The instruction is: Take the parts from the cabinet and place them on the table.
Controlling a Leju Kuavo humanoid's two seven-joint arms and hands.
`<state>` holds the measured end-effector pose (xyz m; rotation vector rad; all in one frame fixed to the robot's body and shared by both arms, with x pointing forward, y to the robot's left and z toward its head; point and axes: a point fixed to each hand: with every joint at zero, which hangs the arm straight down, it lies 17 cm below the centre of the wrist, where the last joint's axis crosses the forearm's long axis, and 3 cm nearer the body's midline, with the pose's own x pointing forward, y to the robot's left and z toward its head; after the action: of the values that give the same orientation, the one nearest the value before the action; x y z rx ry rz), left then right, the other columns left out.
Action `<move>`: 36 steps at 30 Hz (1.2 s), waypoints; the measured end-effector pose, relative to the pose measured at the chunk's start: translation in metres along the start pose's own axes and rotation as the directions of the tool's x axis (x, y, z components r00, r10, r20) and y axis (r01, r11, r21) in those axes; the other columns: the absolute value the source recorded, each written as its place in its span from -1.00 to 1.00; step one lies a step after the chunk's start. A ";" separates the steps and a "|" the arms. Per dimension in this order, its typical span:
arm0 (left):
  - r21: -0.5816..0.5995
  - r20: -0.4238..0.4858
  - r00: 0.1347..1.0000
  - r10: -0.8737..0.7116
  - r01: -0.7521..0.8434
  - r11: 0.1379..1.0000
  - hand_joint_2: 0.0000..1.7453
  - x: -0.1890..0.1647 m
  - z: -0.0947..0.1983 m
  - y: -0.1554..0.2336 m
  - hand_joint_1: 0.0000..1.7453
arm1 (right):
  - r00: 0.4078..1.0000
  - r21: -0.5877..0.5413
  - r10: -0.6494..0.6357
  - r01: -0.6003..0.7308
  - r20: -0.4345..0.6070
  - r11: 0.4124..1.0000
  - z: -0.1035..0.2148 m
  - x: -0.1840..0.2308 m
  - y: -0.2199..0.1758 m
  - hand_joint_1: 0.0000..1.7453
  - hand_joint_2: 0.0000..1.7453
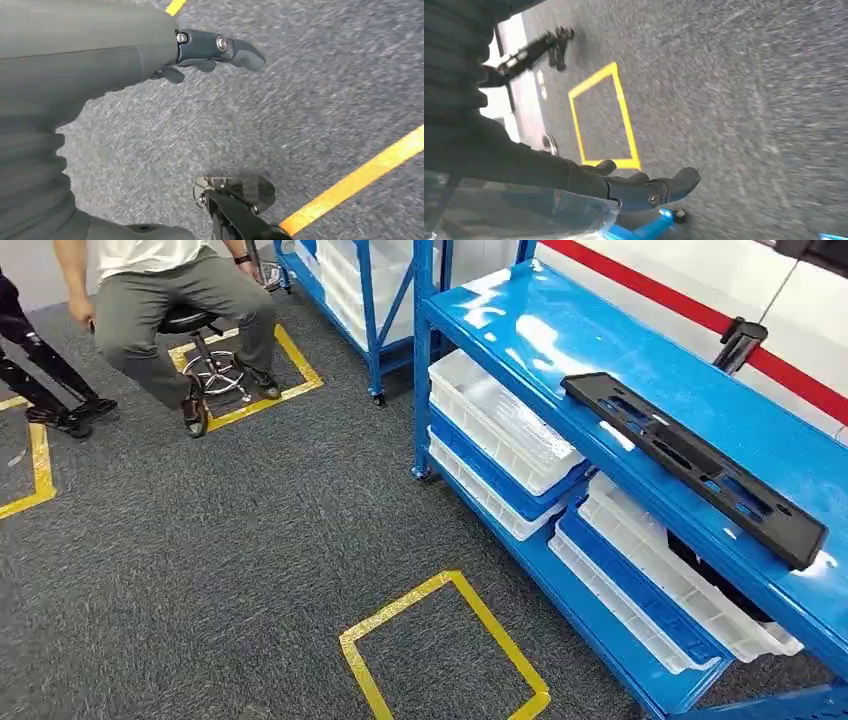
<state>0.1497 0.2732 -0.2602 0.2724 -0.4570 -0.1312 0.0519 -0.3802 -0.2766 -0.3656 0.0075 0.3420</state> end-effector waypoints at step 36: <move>-0.005 -0.017 1.000 -0.003 0.003 1.000 1.00 -0.006 0.001 -0.002 -1.00 | 1.000 0.003 0.015 -0.015 -0.006 1.000 -0.001 -0.004 -0.001 -1.00 1.00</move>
<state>0.1434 0.2722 -0.2622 0.2689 -0.4388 -0.1329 0.0483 -0.3831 -0.2766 -0.3637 0.0166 0.3556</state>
